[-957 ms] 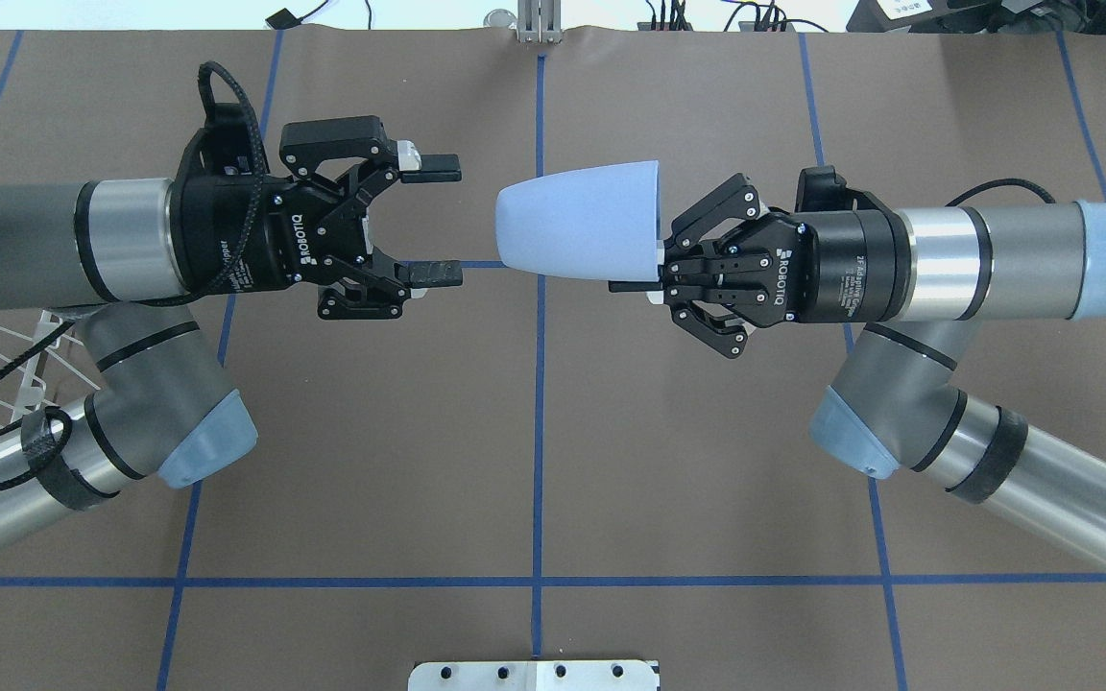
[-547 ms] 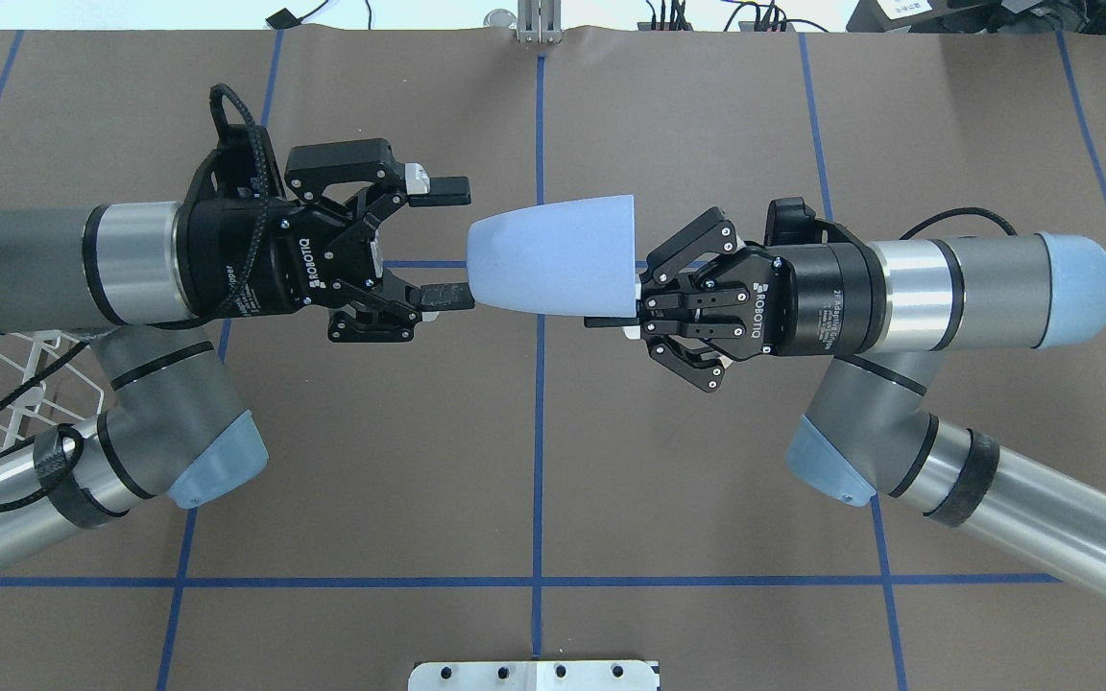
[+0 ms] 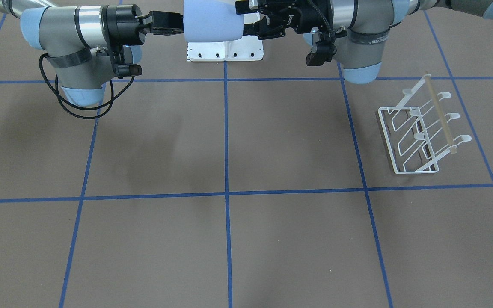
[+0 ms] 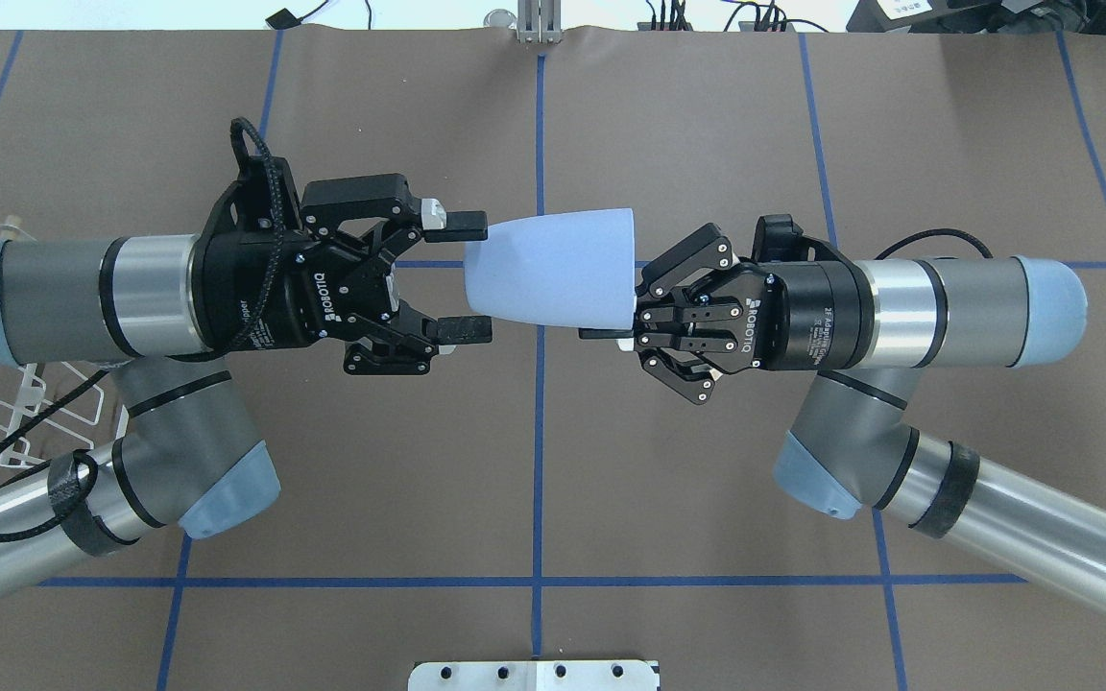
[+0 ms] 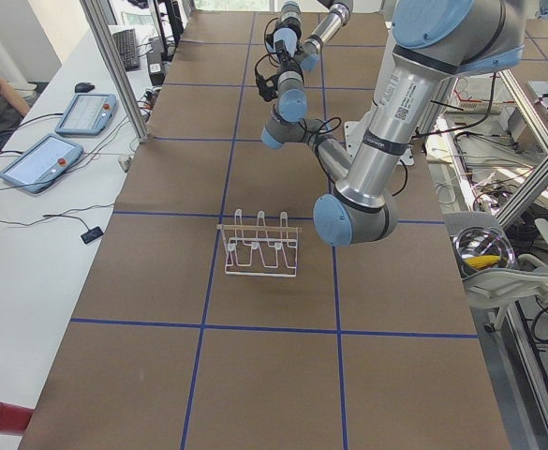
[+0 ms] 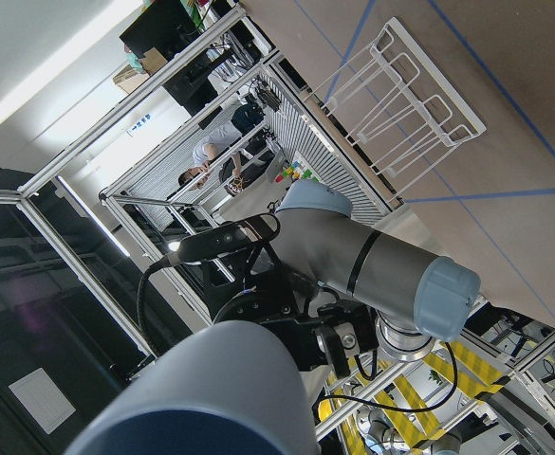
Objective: Hang cup on cup holder
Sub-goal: 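Close the left gripper on the cup's base held out by the right gripper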
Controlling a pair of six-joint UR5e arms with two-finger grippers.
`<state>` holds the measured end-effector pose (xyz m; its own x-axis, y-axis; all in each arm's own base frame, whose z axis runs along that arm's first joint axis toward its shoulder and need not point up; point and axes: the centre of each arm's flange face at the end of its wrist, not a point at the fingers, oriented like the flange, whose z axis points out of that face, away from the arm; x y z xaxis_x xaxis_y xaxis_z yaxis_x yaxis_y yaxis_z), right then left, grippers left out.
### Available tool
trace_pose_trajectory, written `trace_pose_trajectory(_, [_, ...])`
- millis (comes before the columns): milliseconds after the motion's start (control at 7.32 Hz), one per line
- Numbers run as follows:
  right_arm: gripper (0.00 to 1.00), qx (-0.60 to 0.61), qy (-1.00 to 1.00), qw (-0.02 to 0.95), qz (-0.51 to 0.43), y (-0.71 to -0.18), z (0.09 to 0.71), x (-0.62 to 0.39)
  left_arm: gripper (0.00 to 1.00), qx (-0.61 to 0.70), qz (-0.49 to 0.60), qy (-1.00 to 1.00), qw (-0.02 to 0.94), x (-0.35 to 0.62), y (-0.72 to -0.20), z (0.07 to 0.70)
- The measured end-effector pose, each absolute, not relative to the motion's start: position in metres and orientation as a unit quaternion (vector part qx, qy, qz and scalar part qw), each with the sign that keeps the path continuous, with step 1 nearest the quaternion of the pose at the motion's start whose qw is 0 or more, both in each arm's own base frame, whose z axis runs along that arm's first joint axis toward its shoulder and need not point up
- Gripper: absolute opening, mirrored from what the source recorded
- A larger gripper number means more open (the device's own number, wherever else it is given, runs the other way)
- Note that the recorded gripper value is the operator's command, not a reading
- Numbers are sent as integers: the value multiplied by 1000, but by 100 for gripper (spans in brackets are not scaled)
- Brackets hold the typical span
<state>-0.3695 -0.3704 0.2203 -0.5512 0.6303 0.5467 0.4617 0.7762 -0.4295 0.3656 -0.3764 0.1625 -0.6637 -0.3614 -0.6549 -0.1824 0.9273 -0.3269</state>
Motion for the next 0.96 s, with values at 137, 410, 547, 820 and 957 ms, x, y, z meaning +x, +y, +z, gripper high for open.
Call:
trace_pose_trajectory(137, [0,-316,-875,349,113,-366,221,-371,95,-150,-119,907,374,367,-375,162])
trace_pose_trajectory(410, [0,-323,-877,337,110,-360,221,-375,95,-150,-120,909,369,367,-373,162])
trace_pose_trajectory(547, [0,-325,-877,336,110,-358,222,-377,94,-151,-119,909,369,368,-372,162])
trace_pose_trajectory(820, [0,-327,-877,335,110,-357,222,-379,79,-152,-118,910,368,368,-371,161])
trace_pose_trajectory(957, [0,-327,-877,334,110,-356,221,-380,53,-152,-117,910,367,368,-370,160])
